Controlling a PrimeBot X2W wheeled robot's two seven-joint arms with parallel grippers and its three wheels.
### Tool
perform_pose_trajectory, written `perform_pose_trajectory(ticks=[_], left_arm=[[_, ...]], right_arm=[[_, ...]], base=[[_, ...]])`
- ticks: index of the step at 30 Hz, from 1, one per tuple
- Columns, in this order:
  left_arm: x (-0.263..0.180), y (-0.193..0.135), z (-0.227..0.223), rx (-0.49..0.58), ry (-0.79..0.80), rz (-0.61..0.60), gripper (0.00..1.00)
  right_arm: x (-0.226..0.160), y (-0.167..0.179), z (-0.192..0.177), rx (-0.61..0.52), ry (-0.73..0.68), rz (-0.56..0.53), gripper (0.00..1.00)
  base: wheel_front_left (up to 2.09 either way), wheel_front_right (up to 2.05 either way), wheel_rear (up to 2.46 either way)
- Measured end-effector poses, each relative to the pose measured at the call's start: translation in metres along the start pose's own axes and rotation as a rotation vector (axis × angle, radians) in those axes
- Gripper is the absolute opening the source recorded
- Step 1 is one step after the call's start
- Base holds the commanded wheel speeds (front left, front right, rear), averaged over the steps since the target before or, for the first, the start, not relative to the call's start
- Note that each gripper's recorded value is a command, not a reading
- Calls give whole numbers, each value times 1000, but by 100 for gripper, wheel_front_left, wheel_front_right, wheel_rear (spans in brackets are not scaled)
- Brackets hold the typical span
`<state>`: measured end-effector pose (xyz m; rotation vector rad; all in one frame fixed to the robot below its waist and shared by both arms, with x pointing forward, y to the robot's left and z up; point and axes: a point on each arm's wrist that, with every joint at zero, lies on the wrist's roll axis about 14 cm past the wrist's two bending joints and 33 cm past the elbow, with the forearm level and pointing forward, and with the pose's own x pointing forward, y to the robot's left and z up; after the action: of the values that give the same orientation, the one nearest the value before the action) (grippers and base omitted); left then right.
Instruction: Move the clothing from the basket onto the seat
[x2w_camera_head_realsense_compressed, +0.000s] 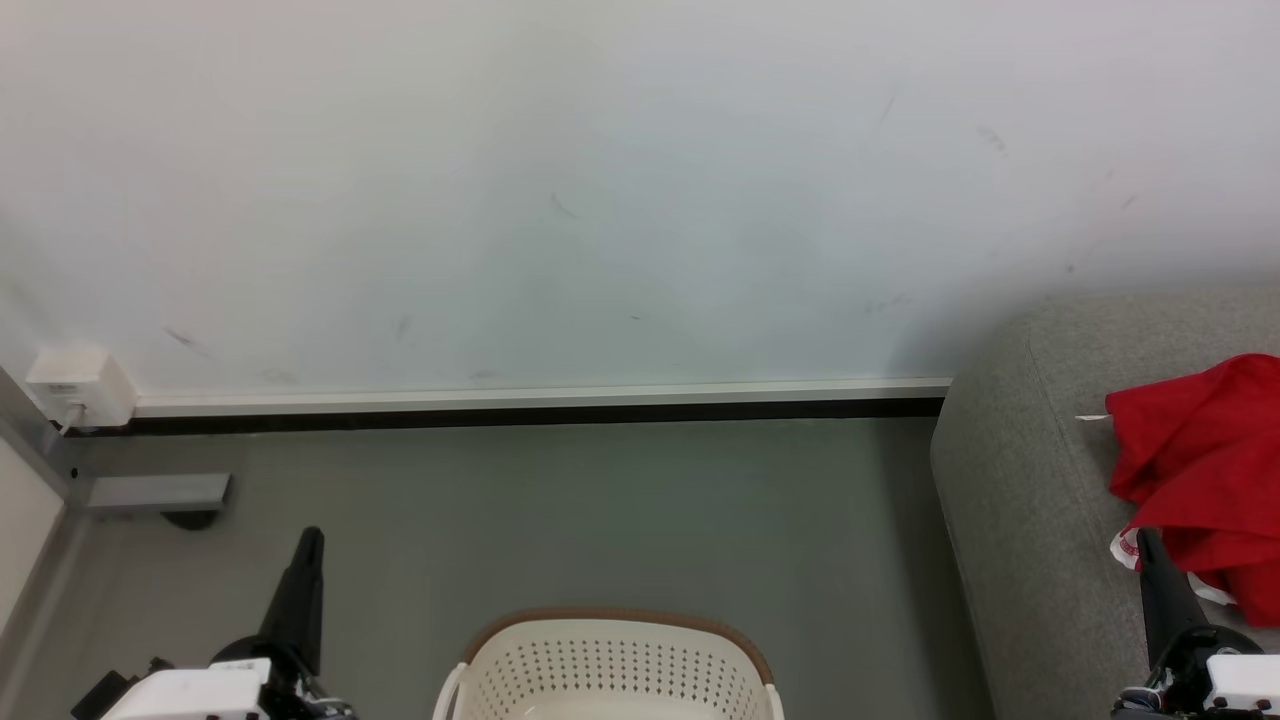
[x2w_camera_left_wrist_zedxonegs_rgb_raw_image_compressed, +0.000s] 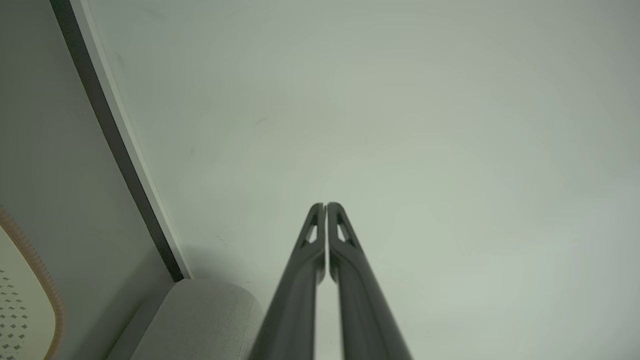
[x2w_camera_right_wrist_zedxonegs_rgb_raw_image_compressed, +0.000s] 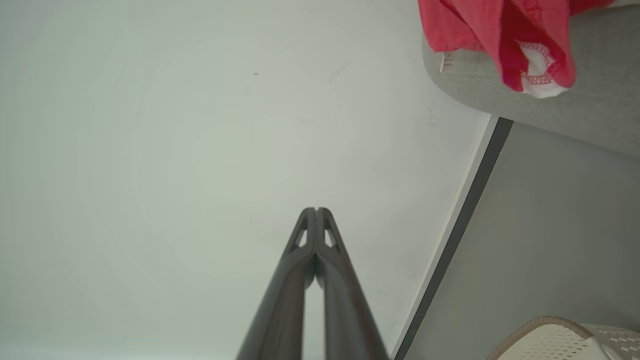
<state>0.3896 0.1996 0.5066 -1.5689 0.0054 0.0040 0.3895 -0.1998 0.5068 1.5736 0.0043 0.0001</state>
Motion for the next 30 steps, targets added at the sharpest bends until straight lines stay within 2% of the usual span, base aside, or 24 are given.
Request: perform_pose_trajectory(ticks=[30], left_arm=[[0, 0, 0, 0, 0, 0, 0]], right_arm=[[0, 0, 0, 1, 0, 0, 0]], base=[[0, 0, 0]])
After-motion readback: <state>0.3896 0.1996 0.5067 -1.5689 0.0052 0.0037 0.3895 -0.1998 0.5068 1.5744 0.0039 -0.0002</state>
